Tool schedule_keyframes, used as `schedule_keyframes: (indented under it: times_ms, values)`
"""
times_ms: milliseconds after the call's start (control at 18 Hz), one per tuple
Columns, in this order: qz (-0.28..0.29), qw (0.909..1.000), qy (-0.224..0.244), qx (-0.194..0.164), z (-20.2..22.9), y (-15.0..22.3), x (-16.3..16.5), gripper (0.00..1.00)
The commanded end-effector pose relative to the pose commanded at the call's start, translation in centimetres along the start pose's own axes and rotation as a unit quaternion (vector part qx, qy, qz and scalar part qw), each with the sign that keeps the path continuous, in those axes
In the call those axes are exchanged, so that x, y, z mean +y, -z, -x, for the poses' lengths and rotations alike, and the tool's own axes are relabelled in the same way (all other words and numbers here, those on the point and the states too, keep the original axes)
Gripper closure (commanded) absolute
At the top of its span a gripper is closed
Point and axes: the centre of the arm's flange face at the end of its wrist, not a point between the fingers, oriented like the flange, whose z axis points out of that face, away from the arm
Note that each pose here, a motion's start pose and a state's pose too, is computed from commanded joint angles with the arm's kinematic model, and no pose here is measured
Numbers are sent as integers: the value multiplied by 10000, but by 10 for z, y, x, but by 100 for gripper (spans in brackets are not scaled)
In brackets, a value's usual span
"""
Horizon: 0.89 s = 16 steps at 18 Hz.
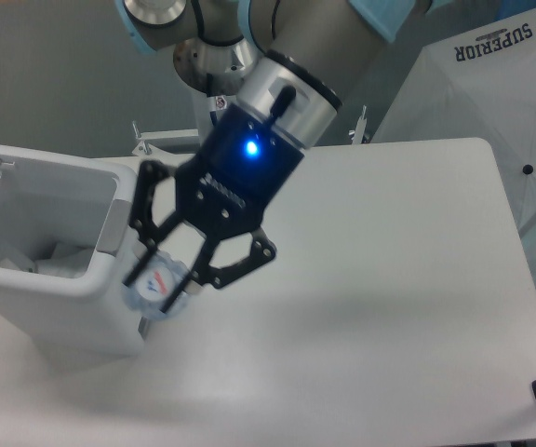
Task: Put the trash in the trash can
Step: 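Lift the bottle and carry it over the trash bin, then lower the bottle into the bin and open the gripper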
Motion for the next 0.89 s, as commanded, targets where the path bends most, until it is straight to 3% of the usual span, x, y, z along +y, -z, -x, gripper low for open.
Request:
schedule_keyframes:
  times_ms: [333,889]
  values:
    - [-257,9988,-101,409,-45,13,-4,94]
    - [-100,9940,-675,856,-104,-19,65,94]
